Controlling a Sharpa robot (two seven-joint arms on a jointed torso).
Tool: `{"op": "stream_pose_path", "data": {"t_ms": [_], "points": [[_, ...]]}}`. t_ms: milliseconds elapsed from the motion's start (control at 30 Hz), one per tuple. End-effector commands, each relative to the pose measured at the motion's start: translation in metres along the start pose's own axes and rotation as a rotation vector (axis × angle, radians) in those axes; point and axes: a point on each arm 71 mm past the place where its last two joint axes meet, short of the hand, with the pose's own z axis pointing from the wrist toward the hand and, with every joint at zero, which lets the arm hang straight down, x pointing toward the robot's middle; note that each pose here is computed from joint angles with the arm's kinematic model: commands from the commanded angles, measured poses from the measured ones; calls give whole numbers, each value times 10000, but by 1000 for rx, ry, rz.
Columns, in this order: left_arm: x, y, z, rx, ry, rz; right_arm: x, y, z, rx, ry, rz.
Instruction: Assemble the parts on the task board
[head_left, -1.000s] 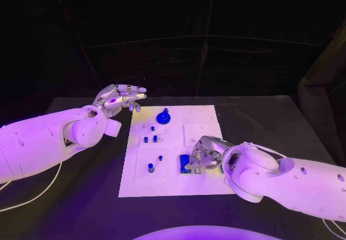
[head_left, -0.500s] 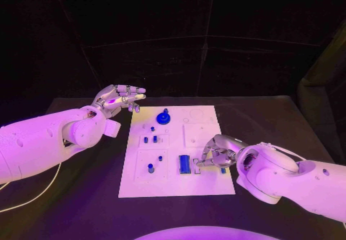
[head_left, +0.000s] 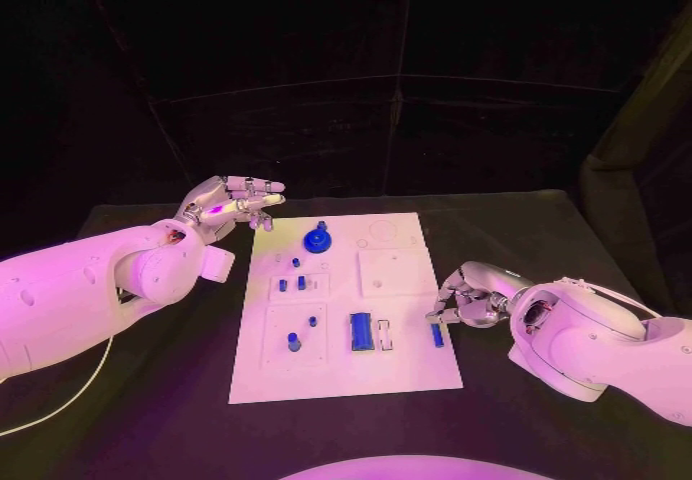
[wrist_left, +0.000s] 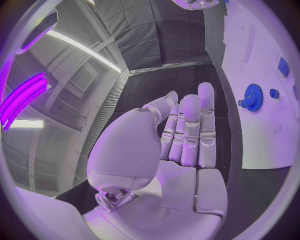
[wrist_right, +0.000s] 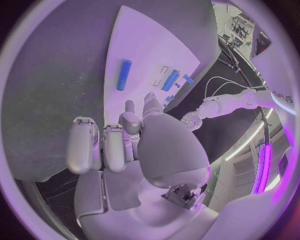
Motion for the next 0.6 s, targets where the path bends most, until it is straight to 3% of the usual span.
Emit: {"op": "stream_pose_path", "data": {"t_ms": [33,600], "points": [[10,3,-11,8,9,-6,-4,-24,0,7,8,-82],[0,28,-34,-2,15,-6,143,-51,94,55,77,-184]]}}
